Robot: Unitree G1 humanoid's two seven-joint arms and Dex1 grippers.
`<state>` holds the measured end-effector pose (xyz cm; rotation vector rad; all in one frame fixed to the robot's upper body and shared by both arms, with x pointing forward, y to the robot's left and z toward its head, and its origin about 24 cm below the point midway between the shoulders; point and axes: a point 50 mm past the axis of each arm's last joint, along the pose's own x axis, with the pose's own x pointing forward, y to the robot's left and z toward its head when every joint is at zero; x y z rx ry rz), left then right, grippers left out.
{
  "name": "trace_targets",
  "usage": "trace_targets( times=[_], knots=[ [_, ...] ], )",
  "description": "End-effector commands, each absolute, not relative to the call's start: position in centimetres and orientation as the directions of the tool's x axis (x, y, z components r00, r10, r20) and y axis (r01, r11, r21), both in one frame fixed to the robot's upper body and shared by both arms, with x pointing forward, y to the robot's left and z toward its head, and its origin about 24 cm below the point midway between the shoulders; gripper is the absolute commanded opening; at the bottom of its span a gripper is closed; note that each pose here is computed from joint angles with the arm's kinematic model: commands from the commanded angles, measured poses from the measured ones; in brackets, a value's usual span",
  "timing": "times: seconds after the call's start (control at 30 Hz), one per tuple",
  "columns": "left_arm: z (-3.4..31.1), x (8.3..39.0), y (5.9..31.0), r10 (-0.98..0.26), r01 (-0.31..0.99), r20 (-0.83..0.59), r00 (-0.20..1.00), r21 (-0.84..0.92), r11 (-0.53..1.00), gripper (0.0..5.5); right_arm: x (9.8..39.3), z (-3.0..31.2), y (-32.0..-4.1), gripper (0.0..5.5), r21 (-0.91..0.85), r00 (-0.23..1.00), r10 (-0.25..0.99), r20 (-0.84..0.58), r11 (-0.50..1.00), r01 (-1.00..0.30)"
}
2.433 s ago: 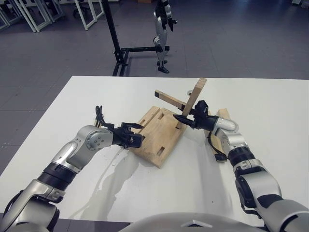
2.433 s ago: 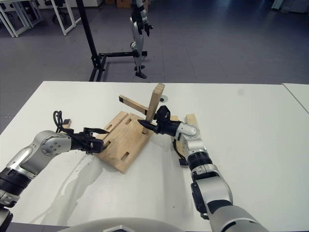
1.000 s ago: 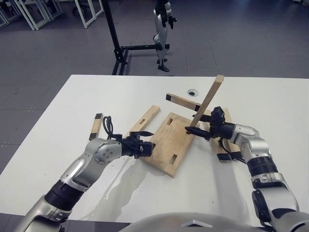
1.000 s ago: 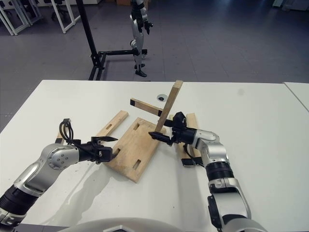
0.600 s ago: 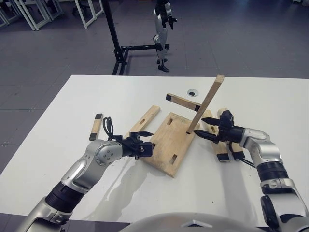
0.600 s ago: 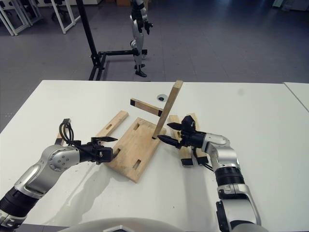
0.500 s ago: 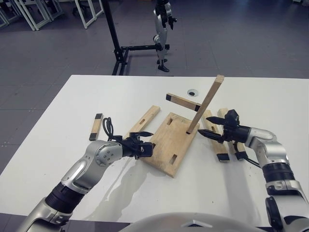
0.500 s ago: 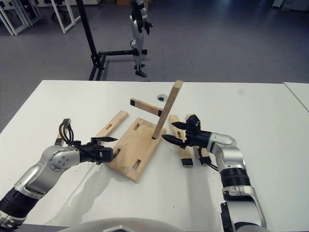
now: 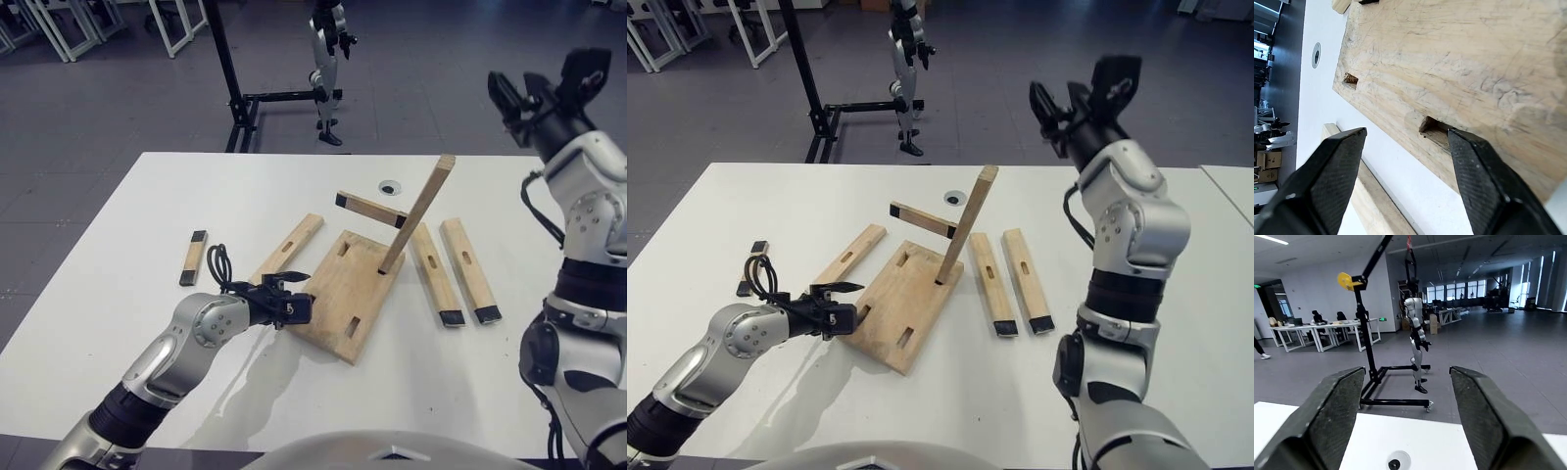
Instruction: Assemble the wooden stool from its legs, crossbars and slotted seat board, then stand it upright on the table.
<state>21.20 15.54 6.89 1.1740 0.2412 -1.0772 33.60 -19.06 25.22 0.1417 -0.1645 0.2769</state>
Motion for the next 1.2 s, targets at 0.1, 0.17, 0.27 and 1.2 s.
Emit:
trace_targets(
  times=[0.1,0.17,0.27,1.2],
  knots=[
    [4.2,19.6,15.5,-0.534,0.864,-0.742,0.406,0.502,-0.040,3.07,32.2,26.2,-13.8,3.25,0.195,0.867,0.481,0.131,0.845,-0.498],
    [4.2,19.7,15.4,-0.536,0.863,-0.739,0.408,0.504,-0.038,3.07,32.2,25.6,-13.3,3.25,0.213,0.855,0.511,0.090,0.829,-0.517],
    [4.2,19.7,15.4,-0.535,0.862,-0.739,0.410,0.506,-0.038,3.07,32.3,26.8,-13.2,3.25,0.213,0.854,0.501,0.143,0.827,-0.521],
    [3.8,19.5,15.6,-0.524,0.871,-0.737,0.428,0.491,0.021,3.07,28.6,35.0,-15.1,3.25,0.346,0.805,0.226,0.549,0.815,-0.465]
  ],
)
